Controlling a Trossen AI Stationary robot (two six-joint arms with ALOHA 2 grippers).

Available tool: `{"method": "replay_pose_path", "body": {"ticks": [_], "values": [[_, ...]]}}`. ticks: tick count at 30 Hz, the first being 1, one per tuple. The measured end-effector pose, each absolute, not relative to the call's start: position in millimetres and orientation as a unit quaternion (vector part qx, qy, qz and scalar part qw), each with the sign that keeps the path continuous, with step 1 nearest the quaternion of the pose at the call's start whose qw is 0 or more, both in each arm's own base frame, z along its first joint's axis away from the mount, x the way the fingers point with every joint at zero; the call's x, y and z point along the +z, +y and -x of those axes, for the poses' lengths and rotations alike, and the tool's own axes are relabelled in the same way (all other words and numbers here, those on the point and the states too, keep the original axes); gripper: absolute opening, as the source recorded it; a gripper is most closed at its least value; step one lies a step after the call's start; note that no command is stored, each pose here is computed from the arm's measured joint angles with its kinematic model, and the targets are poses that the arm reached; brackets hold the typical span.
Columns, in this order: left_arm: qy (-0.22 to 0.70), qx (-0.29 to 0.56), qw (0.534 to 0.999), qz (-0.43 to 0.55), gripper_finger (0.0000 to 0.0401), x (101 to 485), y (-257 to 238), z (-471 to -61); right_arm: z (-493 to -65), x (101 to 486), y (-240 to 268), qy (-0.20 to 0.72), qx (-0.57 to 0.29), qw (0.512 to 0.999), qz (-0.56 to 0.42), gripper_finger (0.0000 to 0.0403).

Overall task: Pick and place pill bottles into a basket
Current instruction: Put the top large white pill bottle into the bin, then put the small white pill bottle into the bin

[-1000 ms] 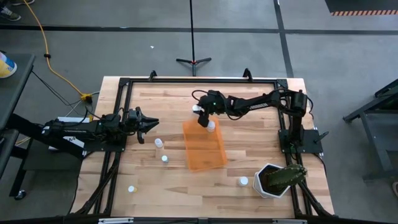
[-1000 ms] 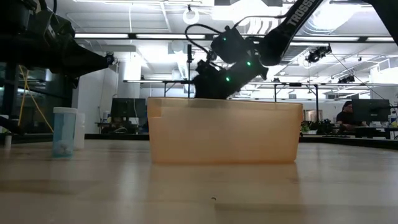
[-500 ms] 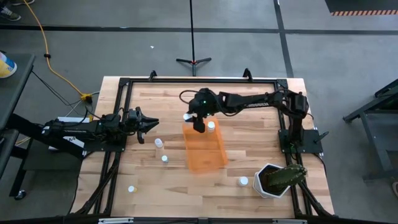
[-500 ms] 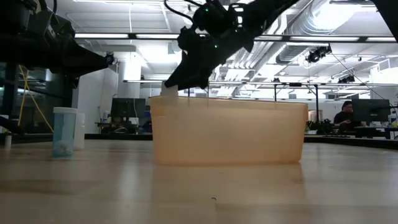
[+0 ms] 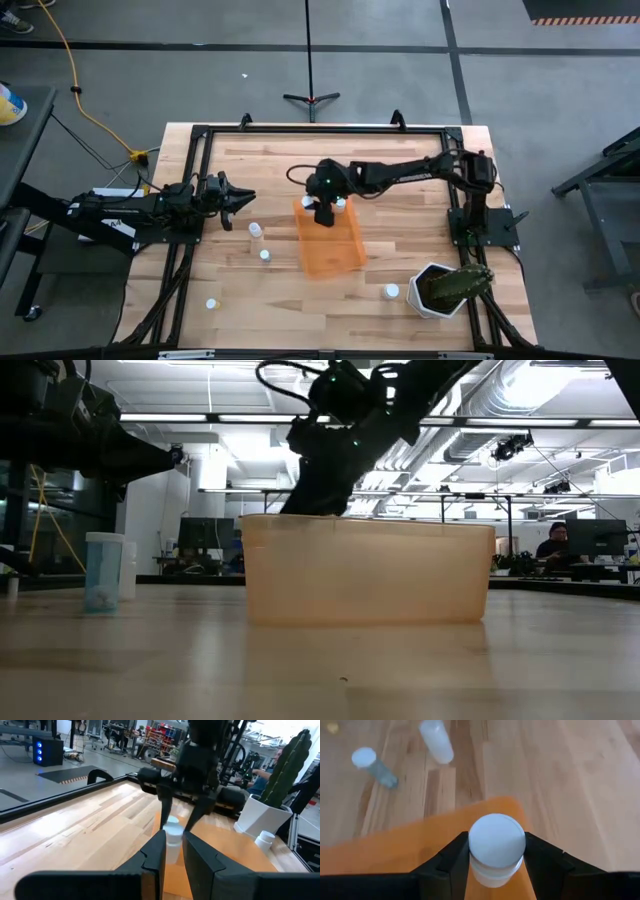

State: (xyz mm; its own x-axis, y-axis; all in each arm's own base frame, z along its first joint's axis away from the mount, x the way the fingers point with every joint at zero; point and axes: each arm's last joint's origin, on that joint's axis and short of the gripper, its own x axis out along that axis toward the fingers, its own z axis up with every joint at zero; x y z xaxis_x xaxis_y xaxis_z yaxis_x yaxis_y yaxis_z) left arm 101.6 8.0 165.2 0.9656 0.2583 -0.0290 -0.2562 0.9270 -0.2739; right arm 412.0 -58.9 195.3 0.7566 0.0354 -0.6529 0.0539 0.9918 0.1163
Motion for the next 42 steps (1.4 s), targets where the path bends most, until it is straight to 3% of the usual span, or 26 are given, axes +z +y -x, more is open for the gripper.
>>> {"method": "replay_pose_path", "body": {"ticks": [13,24,42], "values": [[-0.003,0.133,0.981,0.139,0.0101,165.1,8.1,-101.6,-403.5,172.1,-52.2,0.301,0.002,0.95,-0.08,0.0164],[-0.004,0.133,0.981,0.139,0.0101,165.1,8.1,-101.6,-405.9,174.2,-46.3,0.285,-0.016,0.955,-0.075,0.0228],[0.0,0.119,0.983,0.139,0.0101,164.7,7.3,-101.8,-380.0,236.0,-44.5,0.254,-0.011,0.966,-0.052,0.0206]]}}
